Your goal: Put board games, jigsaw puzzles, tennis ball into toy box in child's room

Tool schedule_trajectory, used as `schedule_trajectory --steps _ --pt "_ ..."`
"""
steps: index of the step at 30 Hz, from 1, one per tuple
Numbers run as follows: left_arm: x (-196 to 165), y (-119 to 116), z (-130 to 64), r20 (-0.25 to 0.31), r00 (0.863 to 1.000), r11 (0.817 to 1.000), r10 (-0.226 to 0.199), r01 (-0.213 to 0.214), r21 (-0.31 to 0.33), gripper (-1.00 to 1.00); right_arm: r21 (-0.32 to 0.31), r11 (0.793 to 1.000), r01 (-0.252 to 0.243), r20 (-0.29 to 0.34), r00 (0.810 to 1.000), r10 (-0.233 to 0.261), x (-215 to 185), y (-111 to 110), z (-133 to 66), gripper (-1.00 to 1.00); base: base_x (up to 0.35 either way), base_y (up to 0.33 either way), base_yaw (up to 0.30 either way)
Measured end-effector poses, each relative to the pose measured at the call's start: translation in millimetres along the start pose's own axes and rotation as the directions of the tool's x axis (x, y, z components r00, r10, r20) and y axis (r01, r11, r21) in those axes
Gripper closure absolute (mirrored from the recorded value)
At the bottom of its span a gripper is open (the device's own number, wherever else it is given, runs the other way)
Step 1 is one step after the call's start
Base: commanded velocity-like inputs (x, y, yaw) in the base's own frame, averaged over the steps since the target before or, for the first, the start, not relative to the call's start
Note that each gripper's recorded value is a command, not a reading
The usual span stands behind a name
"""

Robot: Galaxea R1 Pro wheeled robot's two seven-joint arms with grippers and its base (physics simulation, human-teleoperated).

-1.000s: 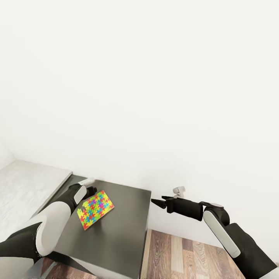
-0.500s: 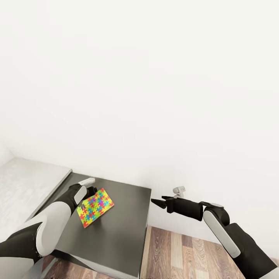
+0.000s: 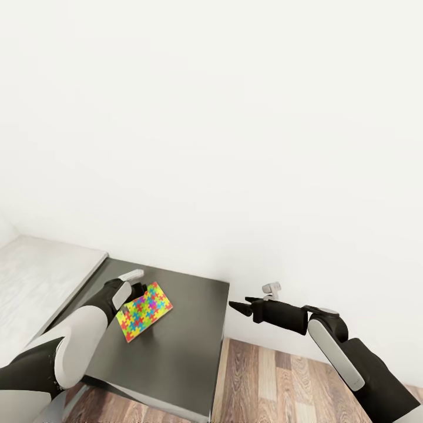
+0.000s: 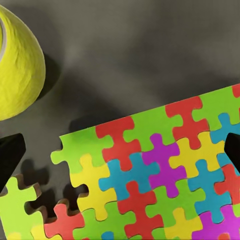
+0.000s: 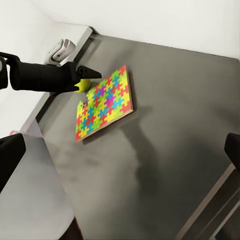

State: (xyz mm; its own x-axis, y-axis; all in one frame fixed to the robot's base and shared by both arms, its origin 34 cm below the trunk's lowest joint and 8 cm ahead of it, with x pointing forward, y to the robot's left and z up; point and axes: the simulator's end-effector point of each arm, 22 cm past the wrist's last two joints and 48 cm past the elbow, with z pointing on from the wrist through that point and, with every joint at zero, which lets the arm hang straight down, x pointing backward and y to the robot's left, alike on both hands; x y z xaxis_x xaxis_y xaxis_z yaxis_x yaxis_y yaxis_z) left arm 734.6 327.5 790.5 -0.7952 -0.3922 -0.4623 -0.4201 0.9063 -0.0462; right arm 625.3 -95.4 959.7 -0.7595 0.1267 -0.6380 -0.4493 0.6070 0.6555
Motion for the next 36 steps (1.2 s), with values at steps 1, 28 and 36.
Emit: schedule_trajectory --steps 1,28,36 --pt "0.9 0.3 0.8 -0.002 1.0 1.0 0.0 0.0 -0.001 -1.0 0.0 1.0 -0.001 -0.001 1.0 0.001 0.6 -0.6 0.2 -1.0 0.0 0.0 0.0" --pt "-0.5 -8.2 10.4 0.03 1.0 0.999 0.004 -0.006 0.047 -1.0 0.004 1.0 -0.017 -0.014 1.0 0.018 8.2 -7.6 3.9 -1.0 0.0 0.0 0.0" --pt "4.0 -7.6 15.2 0.021 1.0 0.999 0.007 -0.007 0.046 -1.0 0.006 1.0 -0.026 -0.021 0.999 0.026 12.3 -11.2 5.8 -1.0 0.0 0.0 0.0"
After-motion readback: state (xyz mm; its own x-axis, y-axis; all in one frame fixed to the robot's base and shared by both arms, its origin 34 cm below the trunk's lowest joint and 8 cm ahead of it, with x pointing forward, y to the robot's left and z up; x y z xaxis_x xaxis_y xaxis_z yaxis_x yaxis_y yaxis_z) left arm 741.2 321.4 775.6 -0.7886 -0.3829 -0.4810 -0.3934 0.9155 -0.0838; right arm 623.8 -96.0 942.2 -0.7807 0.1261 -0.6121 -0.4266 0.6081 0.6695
